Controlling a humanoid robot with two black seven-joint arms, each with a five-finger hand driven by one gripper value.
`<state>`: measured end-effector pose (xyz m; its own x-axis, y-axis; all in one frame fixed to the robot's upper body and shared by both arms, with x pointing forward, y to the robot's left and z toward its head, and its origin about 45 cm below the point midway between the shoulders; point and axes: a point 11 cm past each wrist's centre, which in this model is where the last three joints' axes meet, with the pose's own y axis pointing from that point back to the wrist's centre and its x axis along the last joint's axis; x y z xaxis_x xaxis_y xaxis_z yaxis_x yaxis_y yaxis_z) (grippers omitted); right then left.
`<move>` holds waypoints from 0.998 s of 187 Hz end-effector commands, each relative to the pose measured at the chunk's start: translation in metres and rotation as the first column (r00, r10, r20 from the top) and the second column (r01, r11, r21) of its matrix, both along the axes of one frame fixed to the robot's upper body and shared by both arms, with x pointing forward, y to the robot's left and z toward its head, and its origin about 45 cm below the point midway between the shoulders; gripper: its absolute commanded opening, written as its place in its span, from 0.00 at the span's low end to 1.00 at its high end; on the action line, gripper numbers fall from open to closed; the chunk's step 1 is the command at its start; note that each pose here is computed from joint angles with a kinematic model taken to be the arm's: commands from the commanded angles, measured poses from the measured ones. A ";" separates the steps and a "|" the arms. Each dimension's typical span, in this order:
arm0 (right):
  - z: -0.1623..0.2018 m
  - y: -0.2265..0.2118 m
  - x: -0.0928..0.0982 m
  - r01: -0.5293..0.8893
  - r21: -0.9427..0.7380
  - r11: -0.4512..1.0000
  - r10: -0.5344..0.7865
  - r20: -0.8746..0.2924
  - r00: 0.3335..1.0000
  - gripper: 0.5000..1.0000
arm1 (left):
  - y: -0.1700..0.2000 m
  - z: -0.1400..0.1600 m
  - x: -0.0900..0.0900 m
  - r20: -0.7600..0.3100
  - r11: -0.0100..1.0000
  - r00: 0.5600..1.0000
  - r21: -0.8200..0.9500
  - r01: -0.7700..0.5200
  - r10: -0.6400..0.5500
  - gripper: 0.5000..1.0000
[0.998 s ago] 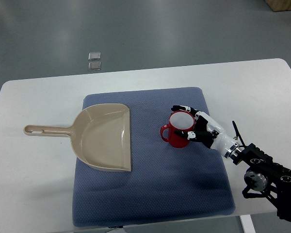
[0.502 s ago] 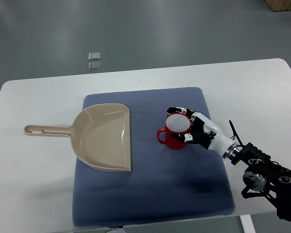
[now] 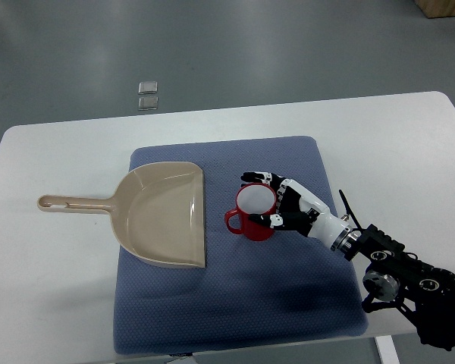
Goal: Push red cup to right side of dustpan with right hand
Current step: 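Push the red mug further until it touches the dustpan's edge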
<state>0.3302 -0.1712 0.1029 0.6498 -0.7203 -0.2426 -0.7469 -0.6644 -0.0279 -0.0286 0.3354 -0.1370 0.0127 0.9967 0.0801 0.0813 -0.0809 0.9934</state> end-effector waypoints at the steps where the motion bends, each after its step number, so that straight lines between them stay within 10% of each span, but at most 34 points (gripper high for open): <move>1: 0.000 0.006 -0.001 -0.008 0.007 1.000 0.008 0.001 1.000 0.77 | 0.000 0.000 0.000 0.000 1.000 1.000 0.000 0.000 0.000 1.00; 187: -0.005 0.057 -0.019 -0.103 0.005 0.995 0.102 0.013 0.995 0.77 | 0.000 0.000 0.000 0.000 1.000 1.000 0.000 0.000 0.000 1.00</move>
<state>0.3116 -0.1150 0.0983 0.7247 -0.6469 -0.2373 -0.6730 -0.7385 -0.0418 -0.0285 0.3354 -0.1370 0.0126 0.9967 0.0805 0.0809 -0.0813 0.9934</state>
